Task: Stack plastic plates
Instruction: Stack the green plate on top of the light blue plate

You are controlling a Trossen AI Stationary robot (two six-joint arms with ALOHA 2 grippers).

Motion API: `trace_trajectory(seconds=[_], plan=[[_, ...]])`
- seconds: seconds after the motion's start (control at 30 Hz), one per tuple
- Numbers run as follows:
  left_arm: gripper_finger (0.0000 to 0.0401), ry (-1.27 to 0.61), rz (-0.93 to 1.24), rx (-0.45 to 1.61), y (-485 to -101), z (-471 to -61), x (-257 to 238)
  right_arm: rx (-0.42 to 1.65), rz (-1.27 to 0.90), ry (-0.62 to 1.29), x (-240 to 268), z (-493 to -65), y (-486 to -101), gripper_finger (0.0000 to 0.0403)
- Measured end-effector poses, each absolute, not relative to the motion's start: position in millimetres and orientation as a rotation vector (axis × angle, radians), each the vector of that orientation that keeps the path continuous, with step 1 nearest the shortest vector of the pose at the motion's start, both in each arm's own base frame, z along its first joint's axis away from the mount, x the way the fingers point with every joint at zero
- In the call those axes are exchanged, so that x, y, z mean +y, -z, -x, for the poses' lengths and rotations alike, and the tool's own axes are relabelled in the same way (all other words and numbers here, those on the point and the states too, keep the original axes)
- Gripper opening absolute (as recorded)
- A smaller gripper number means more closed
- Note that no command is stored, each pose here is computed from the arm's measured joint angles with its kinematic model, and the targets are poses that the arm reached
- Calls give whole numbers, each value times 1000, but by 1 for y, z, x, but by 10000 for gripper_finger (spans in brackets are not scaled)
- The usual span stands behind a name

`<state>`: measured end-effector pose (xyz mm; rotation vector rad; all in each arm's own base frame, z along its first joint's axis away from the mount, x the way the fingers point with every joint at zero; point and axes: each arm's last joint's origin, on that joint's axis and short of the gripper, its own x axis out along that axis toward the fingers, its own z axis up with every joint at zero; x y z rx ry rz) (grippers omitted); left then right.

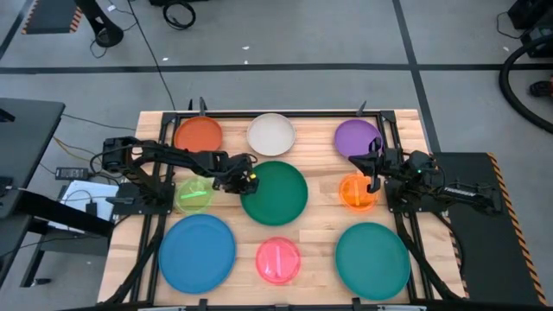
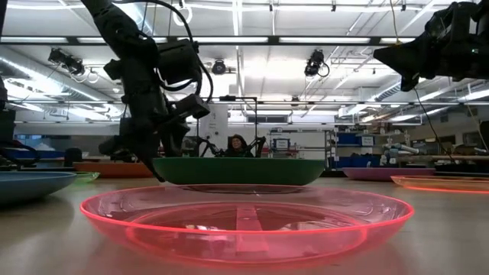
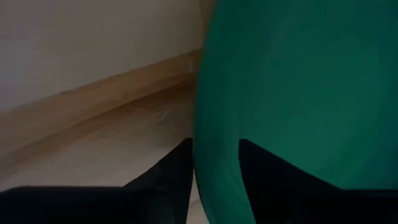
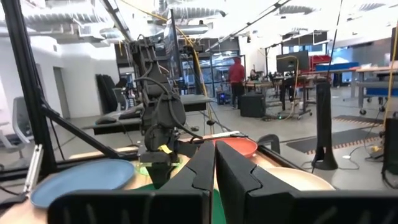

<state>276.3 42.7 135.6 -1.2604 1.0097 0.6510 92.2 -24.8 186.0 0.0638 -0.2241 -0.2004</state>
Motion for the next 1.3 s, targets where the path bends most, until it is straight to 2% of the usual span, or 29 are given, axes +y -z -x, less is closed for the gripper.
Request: trace_trajectory(seconds=[0.1, 0.3, 0.53, 0.73, 0.87, 1.0, 1.17, 1.3], plan=[[100, -625, 1225, 1019, -136, -276, 43, -228, -69, 200, -25, -92, -186, 25], [16, -560, 1200, 1024, -137, -277, 46, -276, -23, 188, -23, -92, -191, 25], [15, -501, 1181, 1042, -145, -273, 43, -193, 15, 147, -16, -103, -201, 26], [14, -464, 1182, 940, -167, -269, 50, -43, 118, 160, -5, -132, -221, 42], [14, -461, 1165, 902, -177, -262, 60, 59, 212, 124, 6, -160, -235, 73], [14, -435, 1175, 909, -184, -252, 71, 172, 322, 57, 22, -189, -254, 121], [14, -524, 1178, 960, -196, -231, 96, 400, 466, 16, 48, -220, -281, 188], [14, -554, 1159, 964, -223, -227, 115, 570, 597, -11, 68, -245, -298, 234]])
